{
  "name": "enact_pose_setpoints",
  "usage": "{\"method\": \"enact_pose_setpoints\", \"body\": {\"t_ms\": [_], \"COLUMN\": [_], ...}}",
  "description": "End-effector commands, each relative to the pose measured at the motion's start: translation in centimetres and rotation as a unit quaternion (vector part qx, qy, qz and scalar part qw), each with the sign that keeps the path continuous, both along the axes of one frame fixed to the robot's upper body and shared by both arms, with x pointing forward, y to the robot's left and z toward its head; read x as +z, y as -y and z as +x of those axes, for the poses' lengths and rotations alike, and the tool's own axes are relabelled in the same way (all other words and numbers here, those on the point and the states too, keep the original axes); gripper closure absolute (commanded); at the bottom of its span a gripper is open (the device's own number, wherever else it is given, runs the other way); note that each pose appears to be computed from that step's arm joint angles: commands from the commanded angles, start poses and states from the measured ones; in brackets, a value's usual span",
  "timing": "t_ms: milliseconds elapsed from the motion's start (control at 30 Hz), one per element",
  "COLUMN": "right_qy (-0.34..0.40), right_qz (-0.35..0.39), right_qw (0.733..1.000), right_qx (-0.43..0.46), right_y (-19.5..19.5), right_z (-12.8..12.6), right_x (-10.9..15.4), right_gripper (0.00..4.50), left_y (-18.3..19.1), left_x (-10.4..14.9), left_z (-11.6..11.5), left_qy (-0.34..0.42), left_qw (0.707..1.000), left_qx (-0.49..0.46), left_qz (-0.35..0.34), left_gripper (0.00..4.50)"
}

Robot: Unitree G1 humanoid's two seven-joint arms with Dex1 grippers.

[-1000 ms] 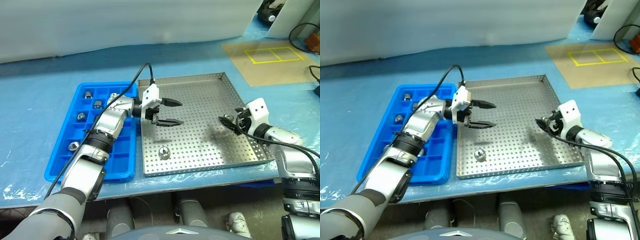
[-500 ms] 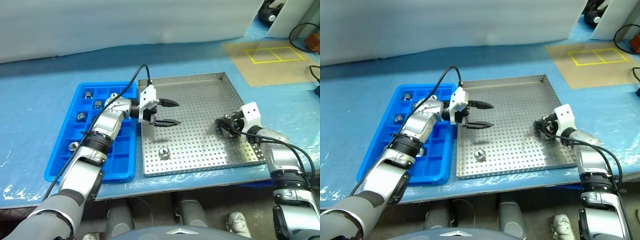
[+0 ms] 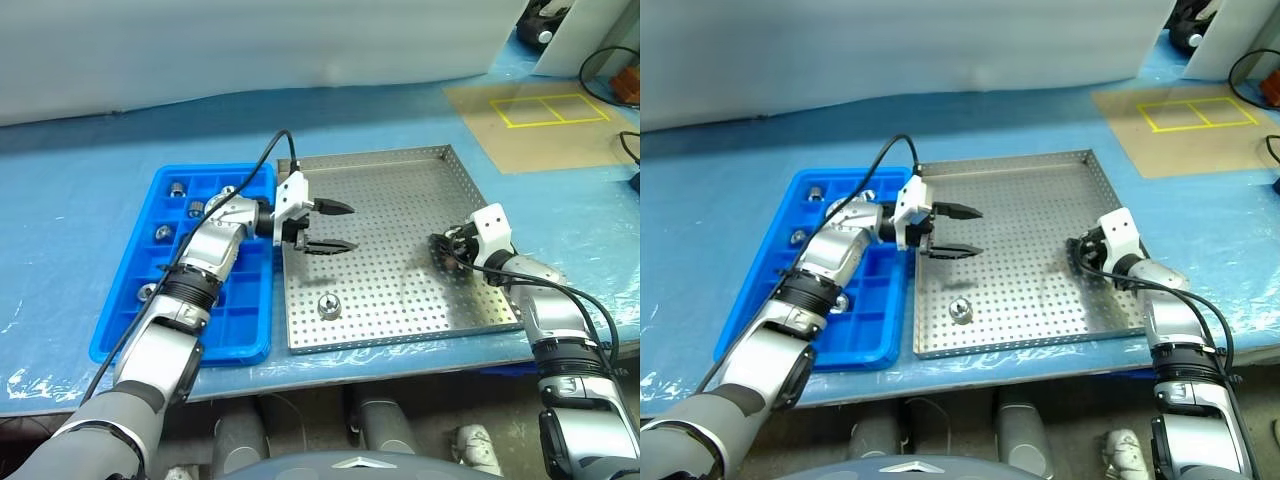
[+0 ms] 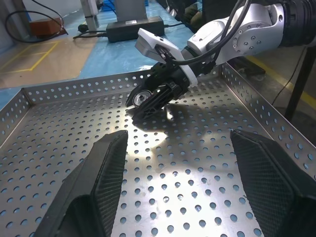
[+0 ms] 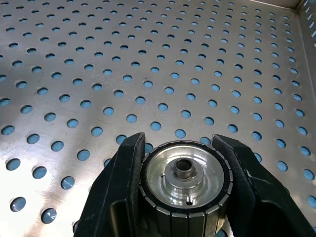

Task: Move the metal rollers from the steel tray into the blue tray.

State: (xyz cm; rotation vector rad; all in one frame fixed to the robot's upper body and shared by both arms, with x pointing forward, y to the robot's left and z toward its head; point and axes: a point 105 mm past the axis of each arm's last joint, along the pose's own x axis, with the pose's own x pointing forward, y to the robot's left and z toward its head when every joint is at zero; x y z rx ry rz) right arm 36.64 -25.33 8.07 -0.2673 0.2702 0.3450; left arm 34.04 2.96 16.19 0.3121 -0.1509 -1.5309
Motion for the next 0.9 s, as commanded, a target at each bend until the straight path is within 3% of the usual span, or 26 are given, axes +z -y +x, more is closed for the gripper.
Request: {"method": "enact_pose_setpoints", "body": {"t_ms": [33, 233, 400, 500, 633, 900], "right_qy": [0.034, 0.079, 0.081, 0.081, 0.067, 0.038], "right_qz": [-0.020, 0.010, 0.026, 0.028, 0.036, 0.036], "right_qw": [0.999, 0.984, 0.951, 0.932, 0.887, 0.830], "right_qx": [0.023, 0.159, 0.298, 0.352, 0.455, 0.556], "right_y": [-1.3, -8.7, -15.6, -18.4, -23.6, -28.1], "right_z": [0.8, 1.4, 0.7, 0.5, -0.4, -2.5], "right_x": [2.1, 6.5, 8.3, 8.8, 8.8, 7.3], "right_gripper": [2.77, 2.77, 2.77, 2.77, 2.77, 2.77], "left_y": [-1.1, -5.6, -9.7, -11.3, -14.3, -16.5], "left_x": [1.4, 1.2, 1.8, 2.3, 2.7, 2.1], "left_z": [-0.2, -2.1, -2.9, -3.3, -4.5, -7.4], "left_qy": [0.025, 0.018, 0.021, 0.025, 0.029, 0.009], "left_qw": [1.000, 0.999, 0.993, 0.989, 0.974, 0.956], "left_qx": [0.005, 0.024, 0.096, 0.135, 0.214, 0.284], "left_qz": [-0.004, 0.037, 0.058, 0.060, 0.065, 0.074], "left_gripper": [0.99, 0.99, 0.99, 0.99, 0.99, 0.99]}}
